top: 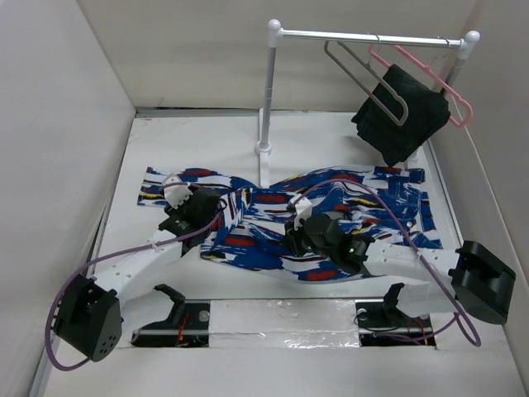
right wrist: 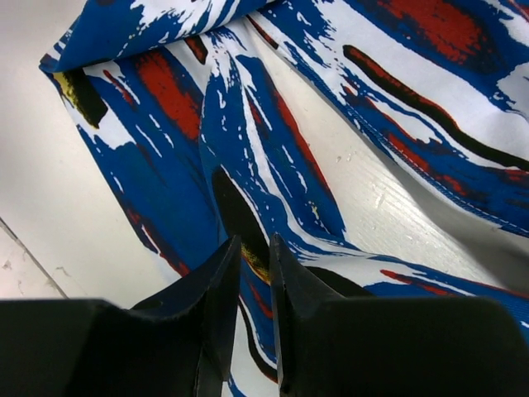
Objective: Place the trousers on the hanger
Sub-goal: Flatten out the trousers at the center of the board.
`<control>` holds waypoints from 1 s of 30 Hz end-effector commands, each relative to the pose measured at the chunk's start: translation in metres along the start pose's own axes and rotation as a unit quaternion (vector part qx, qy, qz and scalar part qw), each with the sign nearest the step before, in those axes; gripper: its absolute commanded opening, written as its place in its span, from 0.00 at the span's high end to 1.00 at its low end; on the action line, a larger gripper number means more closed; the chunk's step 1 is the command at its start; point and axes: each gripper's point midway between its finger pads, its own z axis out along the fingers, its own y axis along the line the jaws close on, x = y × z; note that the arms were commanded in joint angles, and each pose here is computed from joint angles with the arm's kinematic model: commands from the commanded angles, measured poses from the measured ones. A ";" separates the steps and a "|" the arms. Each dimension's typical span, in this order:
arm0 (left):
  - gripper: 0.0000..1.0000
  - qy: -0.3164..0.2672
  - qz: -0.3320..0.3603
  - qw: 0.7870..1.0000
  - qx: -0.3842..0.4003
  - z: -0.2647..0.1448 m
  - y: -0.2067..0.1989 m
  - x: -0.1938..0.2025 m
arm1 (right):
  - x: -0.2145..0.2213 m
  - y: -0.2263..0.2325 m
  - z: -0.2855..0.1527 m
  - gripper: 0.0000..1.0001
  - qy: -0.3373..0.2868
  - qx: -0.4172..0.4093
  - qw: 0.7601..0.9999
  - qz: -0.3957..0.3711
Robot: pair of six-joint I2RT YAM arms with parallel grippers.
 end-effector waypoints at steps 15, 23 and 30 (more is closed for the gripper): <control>0.82 0.085 0.066 0.988 0.110 0.041 -0.069 0.034 | -0.012 0.008 -0.012 1.00 -0.033 -0.008 0.999 0.005; 0.86 0.127 0.098 0.983 0.088 0.062 -0.066 0.058 | -0.010 0.003 -0.018 0.96 -0.041 -0.002 0.999 0.014; 0.74 0.143 0.102 0.980 0.094 0.065 -0.067 0.070 | -0.010 0.006 -0.018 0.95 -0.045 -0.011 0.999 0.019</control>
